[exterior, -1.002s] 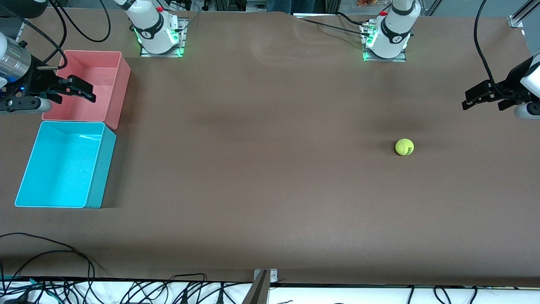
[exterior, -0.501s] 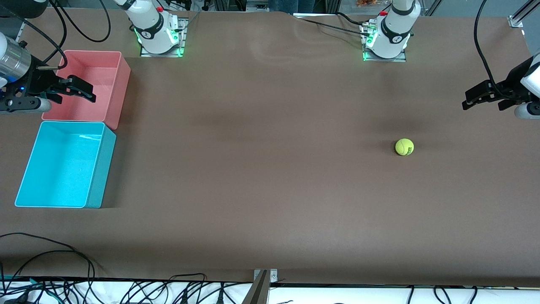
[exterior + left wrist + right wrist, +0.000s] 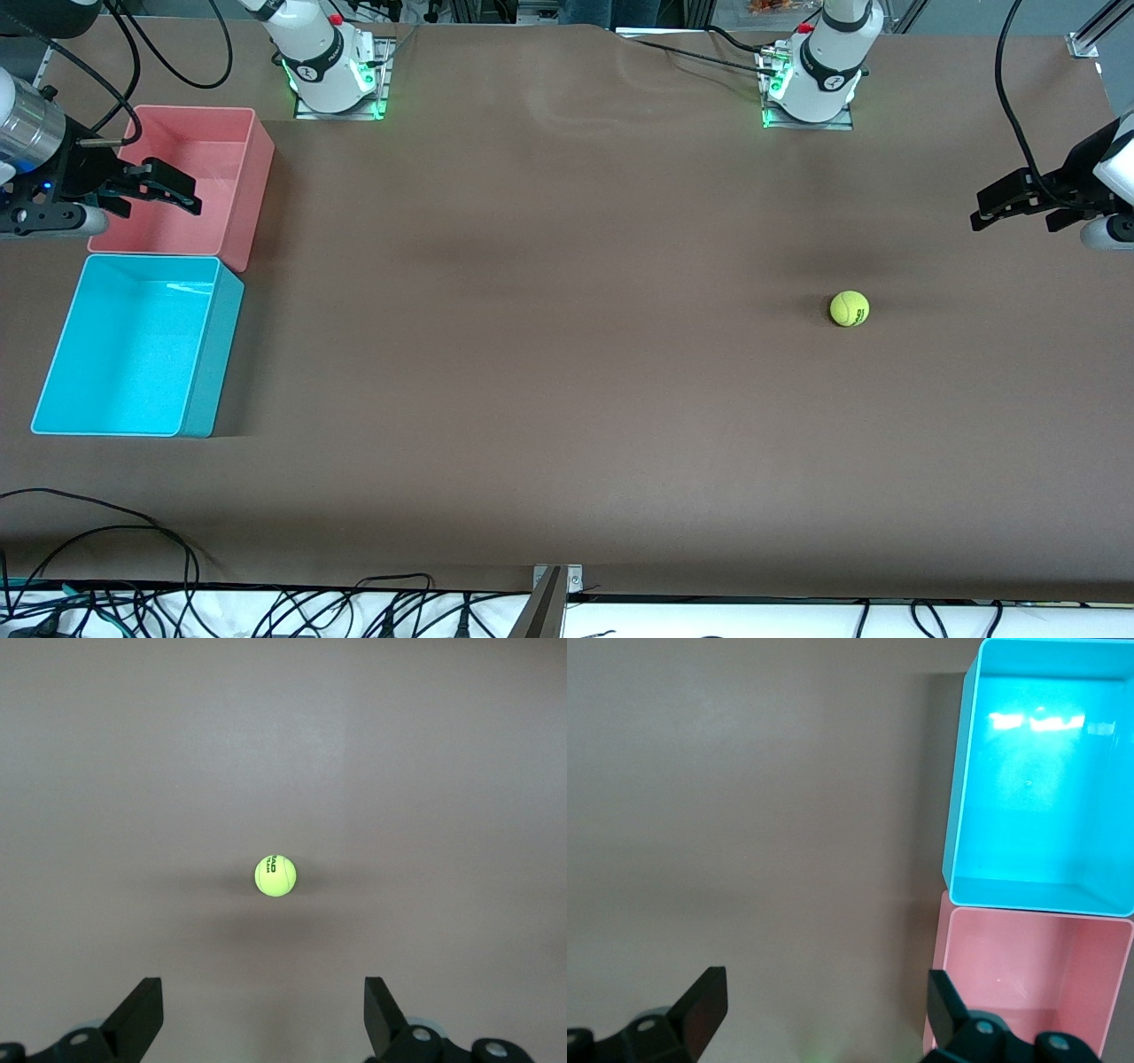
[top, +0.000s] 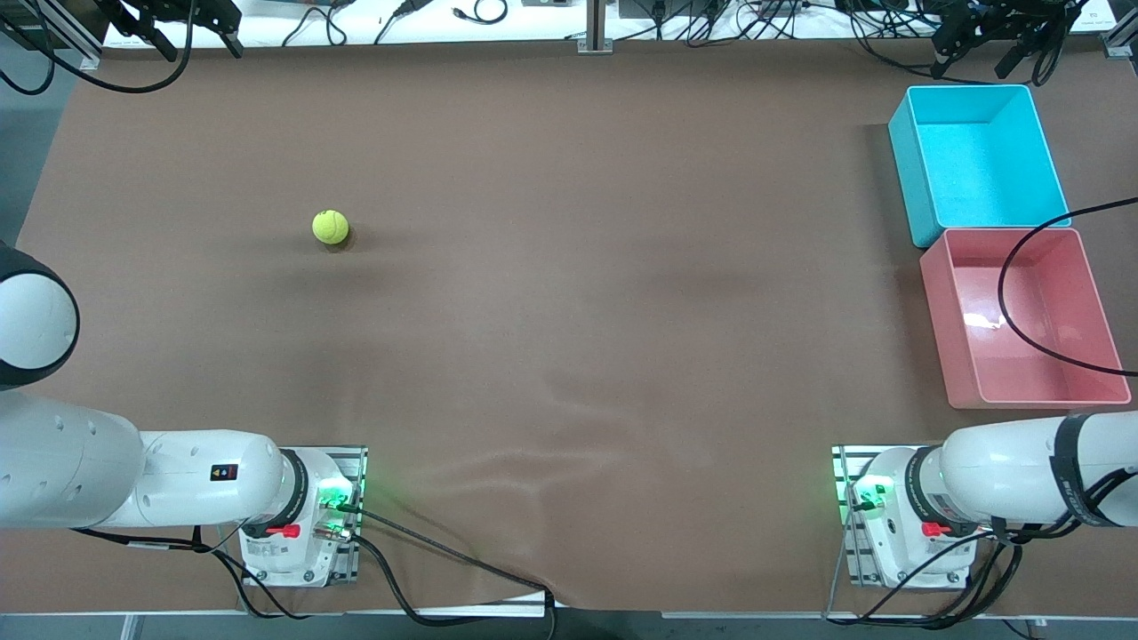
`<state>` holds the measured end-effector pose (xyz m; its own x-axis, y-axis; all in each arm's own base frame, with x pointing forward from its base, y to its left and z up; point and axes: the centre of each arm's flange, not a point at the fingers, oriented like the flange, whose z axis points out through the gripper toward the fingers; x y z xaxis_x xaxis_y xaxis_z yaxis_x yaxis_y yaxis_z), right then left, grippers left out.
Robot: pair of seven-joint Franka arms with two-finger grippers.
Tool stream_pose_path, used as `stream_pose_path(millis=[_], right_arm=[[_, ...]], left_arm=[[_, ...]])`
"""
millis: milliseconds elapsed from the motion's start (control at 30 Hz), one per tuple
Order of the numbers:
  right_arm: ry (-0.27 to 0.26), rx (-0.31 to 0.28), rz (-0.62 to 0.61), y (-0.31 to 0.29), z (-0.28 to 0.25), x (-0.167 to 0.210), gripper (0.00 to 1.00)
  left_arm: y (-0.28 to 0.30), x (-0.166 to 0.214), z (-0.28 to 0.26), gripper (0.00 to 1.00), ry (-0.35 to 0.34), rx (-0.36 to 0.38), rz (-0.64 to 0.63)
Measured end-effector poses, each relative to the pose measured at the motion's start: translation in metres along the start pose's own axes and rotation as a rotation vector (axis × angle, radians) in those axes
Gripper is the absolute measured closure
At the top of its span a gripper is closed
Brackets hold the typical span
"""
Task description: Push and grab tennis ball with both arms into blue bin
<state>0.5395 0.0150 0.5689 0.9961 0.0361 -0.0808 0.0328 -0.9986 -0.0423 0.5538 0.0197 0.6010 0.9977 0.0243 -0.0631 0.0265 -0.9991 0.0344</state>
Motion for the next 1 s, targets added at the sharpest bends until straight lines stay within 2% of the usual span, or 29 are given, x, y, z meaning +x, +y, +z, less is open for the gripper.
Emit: stream_pose_path(millis=[401, 1002], right_arm=[[0.0, 0.0, 0.0, 0.0, 0.0, 0.0, 0.0], [0.0, 0.0, 0.0, -0.0001, 0.0, 0.0, 0.0]], left_arm=[[0.0017, 0.0, 0.0001, 0.0, 0.0, 0.0, -0.064], [0.0019, 0.0, 0.0001, 0.0, 0.0, 0.0, -0.069]])
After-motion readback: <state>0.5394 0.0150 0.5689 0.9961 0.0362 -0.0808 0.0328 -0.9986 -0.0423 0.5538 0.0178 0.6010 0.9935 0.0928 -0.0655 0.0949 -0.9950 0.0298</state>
